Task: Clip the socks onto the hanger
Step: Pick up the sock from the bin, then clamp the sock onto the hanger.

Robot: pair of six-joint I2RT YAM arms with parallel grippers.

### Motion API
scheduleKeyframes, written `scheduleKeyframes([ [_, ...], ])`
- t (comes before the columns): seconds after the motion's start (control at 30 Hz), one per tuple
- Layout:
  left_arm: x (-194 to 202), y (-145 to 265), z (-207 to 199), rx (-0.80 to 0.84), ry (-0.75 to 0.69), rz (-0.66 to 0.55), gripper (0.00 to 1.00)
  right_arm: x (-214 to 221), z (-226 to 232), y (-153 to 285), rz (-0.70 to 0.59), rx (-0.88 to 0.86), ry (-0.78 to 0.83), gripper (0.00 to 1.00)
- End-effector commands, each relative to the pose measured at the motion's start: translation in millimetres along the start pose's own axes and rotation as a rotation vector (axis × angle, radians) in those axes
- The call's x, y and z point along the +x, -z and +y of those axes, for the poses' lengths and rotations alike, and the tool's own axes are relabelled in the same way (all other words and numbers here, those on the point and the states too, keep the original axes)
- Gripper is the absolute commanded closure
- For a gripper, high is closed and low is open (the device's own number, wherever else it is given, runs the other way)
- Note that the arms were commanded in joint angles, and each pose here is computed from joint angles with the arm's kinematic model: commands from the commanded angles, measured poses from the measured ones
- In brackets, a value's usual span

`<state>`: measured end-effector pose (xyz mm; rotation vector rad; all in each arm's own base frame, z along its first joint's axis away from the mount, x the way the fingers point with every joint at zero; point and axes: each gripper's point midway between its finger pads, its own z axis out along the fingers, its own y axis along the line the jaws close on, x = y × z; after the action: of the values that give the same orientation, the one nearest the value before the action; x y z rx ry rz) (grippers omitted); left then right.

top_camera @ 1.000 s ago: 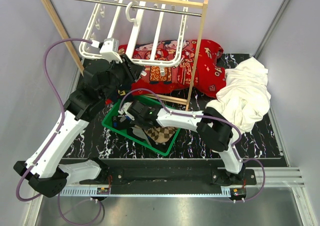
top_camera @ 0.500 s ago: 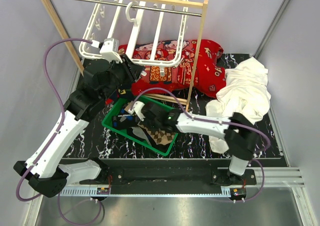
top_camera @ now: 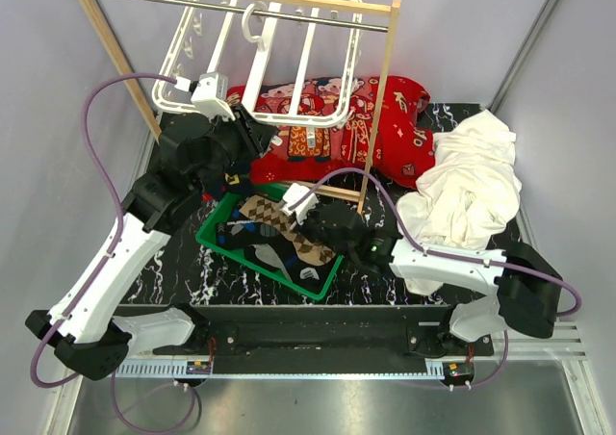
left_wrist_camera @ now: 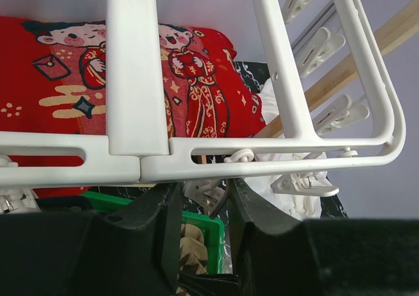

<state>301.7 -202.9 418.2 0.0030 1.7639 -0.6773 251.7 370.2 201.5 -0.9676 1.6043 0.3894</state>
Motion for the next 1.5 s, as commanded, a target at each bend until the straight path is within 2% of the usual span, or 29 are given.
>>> scheduleKeyframes([
  [0.0,-31,10,-13,0.033,0.023,-0.086,1.00,-65,-37,17,-0.267,0.155,0.046,1.00],
  [0.27,-27,10,-15,0.042,0.020,-0.067,1.00,-99,-56,24,-0.349,0.236,0.180,1.00],
  [0.73,-22,11,-13,0.033,0.009,-0.047,1.00,-156,-75,33,-0.478,0.306,0.245,1.00],
  [1.47,-22,13,-23,0.083,0.019,-0.030,1.00,-165,-77,30,-0.481,0.291,0.291,1.00],
])
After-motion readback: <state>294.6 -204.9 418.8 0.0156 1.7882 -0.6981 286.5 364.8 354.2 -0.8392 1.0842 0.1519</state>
